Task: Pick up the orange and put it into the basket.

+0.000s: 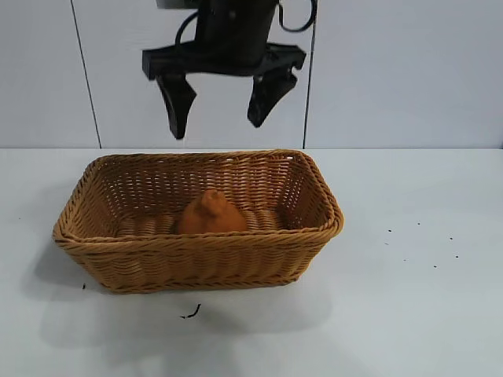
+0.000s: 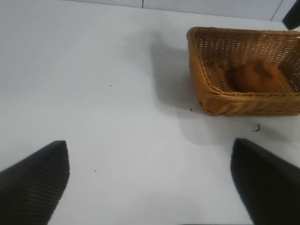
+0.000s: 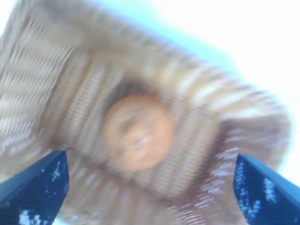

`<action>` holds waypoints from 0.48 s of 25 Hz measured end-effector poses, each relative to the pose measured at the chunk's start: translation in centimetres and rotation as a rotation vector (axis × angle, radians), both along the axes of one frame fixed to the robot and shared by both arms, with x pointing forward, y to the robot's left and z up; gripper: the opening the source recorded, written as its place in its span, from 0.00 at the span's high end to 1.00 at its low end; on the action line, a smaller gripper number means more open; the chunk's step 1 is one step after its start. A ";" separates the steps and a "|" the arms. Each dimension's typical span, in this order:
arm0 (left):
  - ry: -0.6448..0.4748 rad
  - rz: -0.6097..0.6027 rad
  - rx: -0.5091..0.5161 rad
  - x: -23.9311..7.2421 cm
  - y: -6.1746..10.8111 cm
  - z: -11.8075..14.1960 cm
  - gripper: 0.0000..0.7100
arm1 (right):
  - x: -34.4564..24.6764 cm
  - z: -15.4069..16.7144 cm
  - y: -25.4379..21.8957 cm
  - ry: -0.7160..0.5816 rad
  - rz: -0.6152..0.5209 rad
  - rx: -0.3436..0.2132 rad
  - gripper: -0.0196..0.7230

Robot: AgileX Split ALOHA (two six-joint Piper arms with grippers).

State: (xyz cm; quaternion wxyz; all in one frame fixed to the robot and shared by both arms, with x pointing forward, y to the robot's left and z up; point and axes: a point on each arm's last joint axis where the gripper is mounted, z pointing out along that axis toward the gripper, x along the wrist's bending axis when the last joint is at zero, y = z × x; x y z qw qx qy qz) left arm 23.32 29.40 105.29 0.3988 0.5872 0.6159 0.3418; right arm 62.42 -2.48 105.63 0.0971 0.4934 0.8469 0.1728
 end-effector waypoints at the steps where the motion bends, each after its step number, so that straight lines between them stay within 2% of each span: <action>1: 0.000 0.000 0.000 0.0 0.0 0.0 0.05 | 0.5 0.5 -0.6 -0.015 -0.018 0.004 0.05; 5: 0.000 0.000 0.000 0.0 0.0 0.0 0.05 | 2.3 1.5 -3.5 -0.041 -0.099 0.009 0.05; 12: 0.000 0.000 0.000 0.0 0.0 0.0 0.05 | 6.3 1.5 -12.4 -0.064 -0.295 -0.053 0.05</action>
